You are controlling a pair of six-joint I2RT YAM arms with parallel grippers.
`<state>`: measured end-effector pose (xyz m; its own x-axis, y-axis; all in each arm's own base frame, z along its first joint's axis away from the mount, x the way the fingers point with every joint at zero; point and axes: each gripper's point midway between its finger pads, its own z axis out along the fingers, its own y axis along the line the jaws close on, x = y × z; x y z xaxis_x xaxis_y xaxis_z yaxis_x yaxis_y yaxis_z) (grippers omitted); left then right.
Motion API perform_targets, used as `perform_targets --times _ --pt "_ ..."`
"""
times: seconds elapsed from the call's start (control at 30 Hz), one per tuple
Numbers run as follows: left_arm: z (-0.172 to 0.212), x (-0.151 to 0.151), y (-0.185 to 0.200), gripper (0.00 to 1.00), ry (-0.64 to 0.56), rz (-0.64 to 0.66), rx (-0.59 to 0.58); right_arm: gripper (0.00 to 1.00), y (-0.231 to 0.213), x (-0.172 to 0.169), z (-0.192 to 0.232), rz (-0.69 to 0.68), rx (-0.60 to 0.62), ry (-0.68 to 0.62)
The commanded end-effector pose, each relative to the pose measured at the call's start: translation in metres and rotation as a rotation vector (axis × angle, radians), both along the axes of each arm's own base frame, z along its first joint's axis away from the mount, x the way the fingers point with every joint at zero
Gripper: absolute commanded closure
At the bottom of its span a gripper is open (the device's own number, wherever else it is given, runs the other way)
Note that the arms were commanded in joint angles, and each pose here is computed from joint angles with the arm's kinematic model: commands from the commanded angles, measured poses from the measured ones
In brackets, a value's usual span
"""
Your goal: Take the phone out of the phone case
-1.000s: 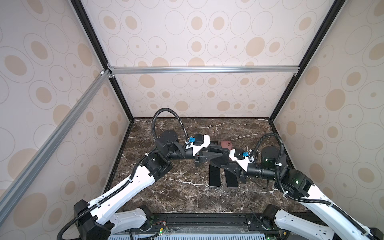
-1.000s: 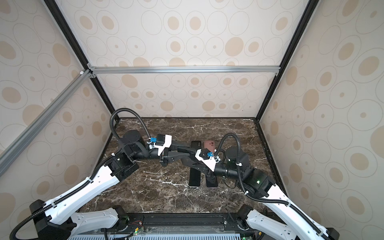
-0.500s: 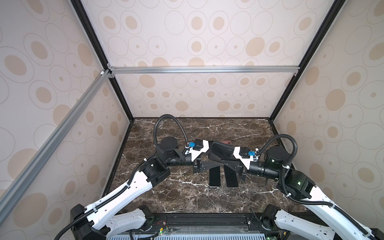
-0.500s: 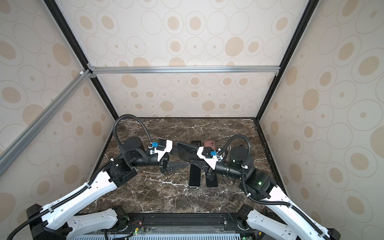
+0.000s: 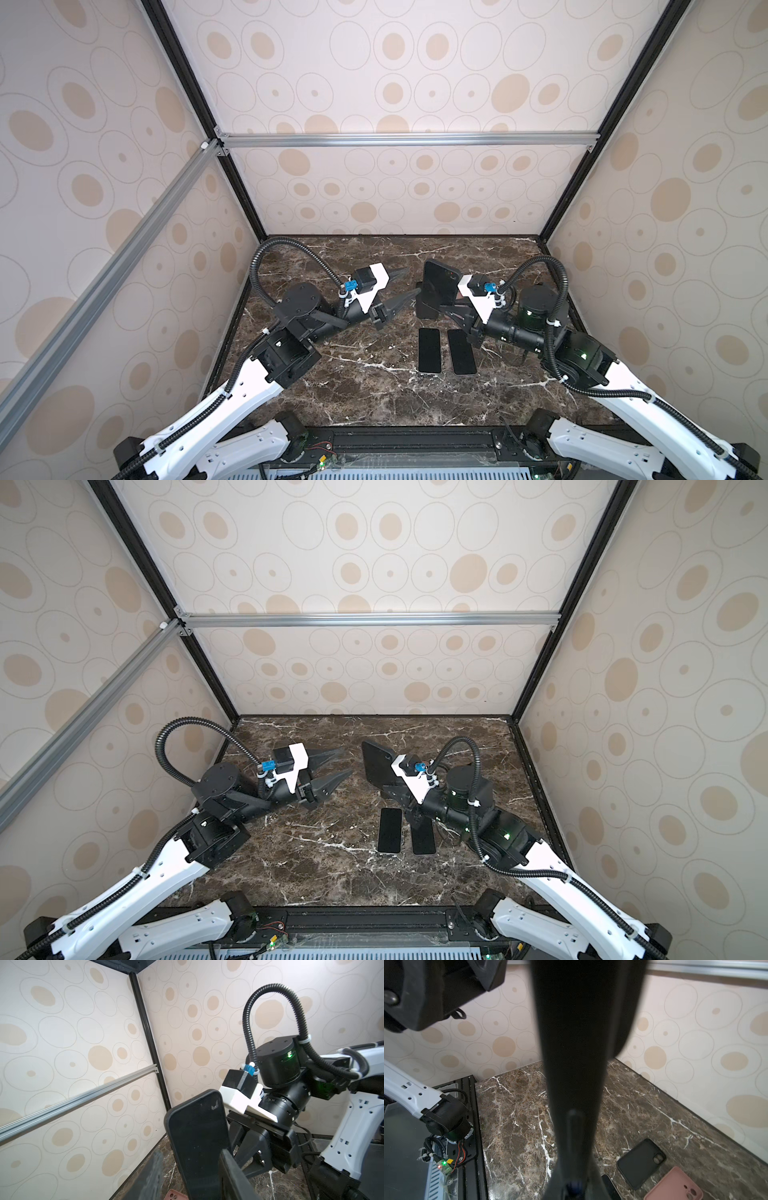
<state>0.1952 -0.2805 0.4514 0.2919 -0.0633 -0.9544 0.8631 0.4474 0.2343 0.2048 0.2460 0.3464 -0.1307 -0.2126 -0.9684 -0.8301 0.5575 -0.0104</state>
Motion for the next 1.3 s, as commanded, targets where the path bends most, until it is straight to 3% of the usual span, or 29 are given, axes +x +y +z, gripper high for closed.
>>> perform_targets --times 0.0,0.43,1.27 --pt "0.015 0.01 0.003 0.56 -0.066 0.071 0.013 1.0 -0.003 0.002 0.037 -0.04 0.122 -0.019" --pt "0.016 0.022 -0.012 0.58 -0.103 0.148 0.048 1.0 0.008 0.01 0.032 -0.058 0.173 0.075" --pt "0.012 0.039 -0.031 0.61 -0.114 0.212 0.065 1.0 0.019 0.002 0.03 0.004 0.158 0.073"
